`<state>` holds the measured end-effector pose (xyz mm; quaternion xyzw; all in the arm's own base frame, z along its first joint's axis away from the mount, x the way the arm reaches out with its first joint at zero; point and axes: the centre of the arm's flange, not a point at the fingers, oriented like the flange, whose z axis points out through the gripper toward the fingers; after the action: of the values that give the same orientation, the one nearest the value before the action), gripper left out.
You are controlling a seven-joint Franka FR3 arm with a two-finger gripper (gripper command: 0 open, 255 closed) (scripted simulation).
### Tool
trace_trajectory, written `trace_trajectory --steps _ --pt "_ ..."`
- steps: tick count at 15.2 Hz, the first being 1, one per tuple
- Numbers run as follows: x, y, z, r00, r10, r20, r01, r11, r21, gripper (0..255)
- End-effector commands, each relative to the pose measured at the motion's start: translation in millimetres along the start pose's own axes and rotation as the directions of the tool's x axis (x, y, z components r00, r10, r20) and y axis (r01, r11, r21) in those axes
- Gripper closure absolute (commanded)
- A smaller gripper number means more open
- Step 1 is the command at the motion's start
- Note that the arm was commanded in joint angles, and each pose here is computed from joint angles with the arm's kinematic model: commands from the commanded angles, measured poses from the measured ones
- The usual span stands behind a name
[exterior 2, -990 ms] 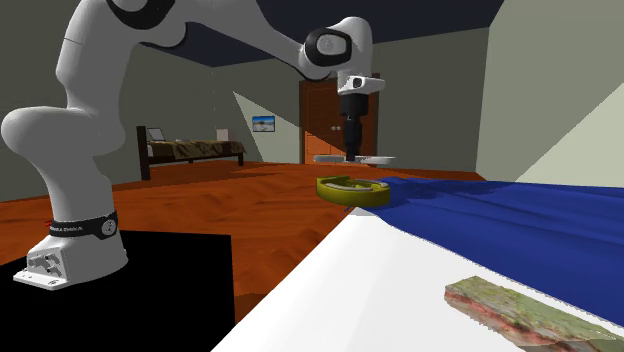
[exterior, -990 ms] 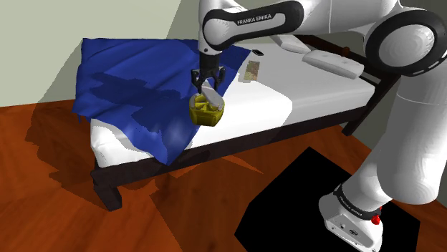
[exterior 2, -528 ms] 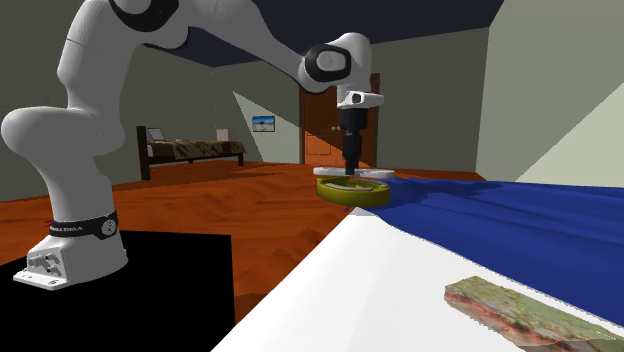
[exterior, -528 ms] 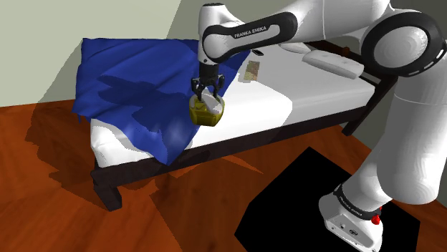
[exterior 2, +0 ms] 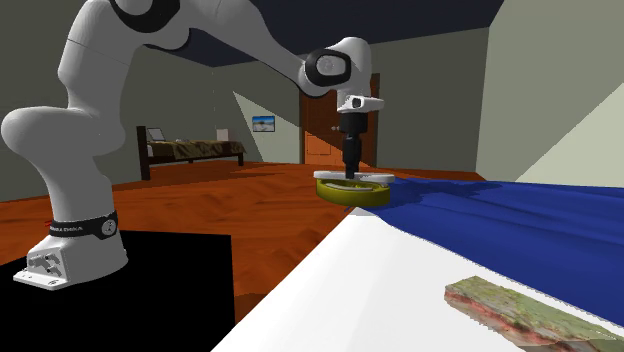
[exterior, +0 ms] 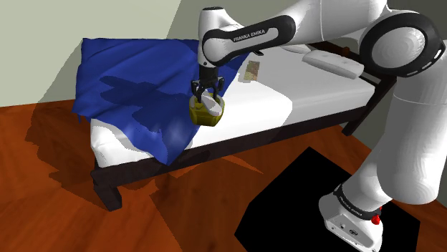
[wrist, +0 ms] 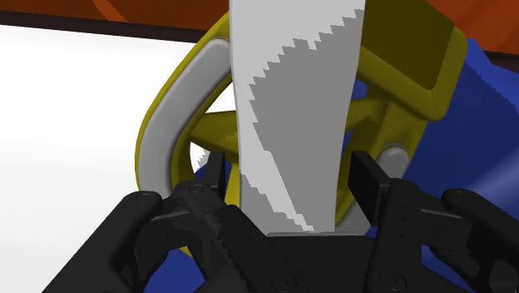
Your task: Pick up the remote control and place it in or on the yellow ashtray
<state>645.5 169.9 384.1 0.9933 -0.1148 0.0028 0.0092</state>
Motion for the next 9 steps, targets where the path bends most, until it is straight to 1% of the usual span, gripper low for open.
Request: trace_trajectory --steps 1,2,7,9 --pt "0 0 0 1.0 0.0 0.0 0.0 1.0 0.0 255" --pt "0 0 0 1.0 0.0 0.0 0.0 1.0 0.0 0" --pt "0 0 0 1.0 0.0 0.0 0.0 1.0 0.0 0" --pt "0 0 -27 1.0 0.0 0.0 0.0 1.0 0.0 0"
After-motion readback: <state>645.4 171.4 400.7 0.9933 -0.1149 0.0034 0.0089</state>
